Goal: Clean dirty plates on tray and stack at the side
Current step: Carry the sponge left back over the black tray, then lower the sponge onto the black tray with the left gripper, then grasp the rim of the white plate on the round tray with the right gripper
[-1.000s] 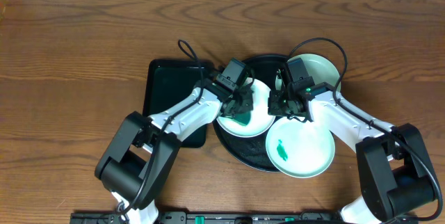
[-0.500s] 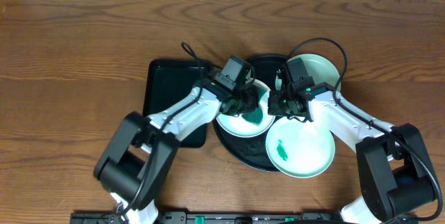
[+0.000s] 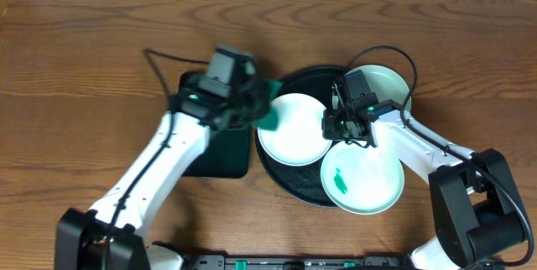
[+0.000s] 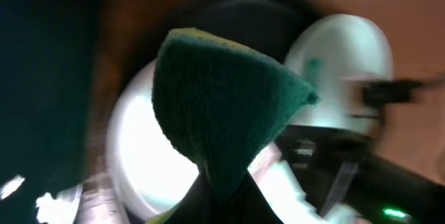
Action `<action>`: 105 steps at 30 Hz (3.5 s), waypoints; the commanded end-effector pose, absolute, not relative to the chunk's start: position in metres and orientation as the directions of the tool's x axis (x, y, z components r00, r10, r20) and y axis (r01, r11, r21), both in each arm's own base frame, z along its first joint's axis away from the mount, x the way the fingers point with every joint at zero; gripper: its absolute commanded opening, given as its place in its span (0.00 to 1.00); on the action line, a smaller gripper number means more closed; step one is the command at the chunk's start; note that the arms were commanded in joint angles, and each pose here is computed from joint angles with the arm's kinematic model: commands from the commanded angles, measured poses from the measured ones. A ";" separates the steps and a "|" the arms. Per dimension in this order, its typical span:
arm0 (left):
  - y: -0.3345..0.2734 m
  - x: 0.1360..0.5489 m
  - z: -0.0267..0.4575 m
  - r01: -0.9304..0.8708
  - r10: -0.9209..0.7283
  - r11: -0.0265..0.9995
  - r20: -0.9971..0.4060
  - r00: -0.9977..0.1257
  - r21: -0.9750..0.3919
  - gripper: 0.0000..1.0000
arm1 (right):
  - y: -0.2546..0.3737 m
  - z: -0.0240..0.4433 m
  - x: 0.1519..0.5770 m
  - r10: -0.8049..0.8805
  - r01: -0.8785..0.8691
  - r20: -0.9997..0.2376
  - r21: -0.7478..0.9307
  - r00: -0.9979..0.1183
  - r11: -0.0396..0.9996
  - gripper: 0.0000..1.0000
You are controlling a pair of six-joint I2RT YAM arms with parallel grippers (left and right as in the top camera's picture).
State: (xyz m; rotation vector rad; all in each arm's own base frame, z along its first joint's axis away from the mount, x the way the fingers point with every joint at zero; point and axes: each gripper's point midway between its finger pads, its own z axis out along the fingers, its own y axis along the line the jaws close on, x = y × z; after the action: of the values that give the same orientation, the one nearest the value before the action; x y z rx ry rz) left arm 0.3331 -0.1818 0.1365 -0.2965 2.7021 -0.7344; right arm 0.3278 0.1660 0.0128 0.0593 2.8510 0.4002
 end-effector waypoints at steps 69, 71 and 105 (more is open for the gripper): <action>-0.027 0.309 0.043 -0.274 -0.267 0.961 -0.343 -0.901 -0.028 0.07 | 0.172 0.007 0.317 0.060 -0.011 -0.232 0.293 -0.971 0.956 0.01; -0.027 0.309 0.042 -0.274 -0.267 0.961 -0.342 -0.901 -0.027 0.07 | 0.171 0.012 0.318 0.067 -0.008 -0.242 0.298 -0.968 0.955 0.01; -0.027 0.311 0.041 -0.277 -0.271 0.960 -0.354 -0.895 -0.035 0.07 | 0.139 0.077 0.333 0.185 0.039 -0.318 0.416 -0.930 0.909 0.01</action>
State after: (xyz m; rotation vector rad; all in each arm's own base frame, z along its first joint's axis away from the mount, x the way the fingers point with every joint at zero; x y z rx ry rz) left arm 0.3153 -0.0327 0.0434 -0.4033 2.7479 -0.0189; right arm 0.3309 0.1389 0.0683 0.1604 2.7354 0.5200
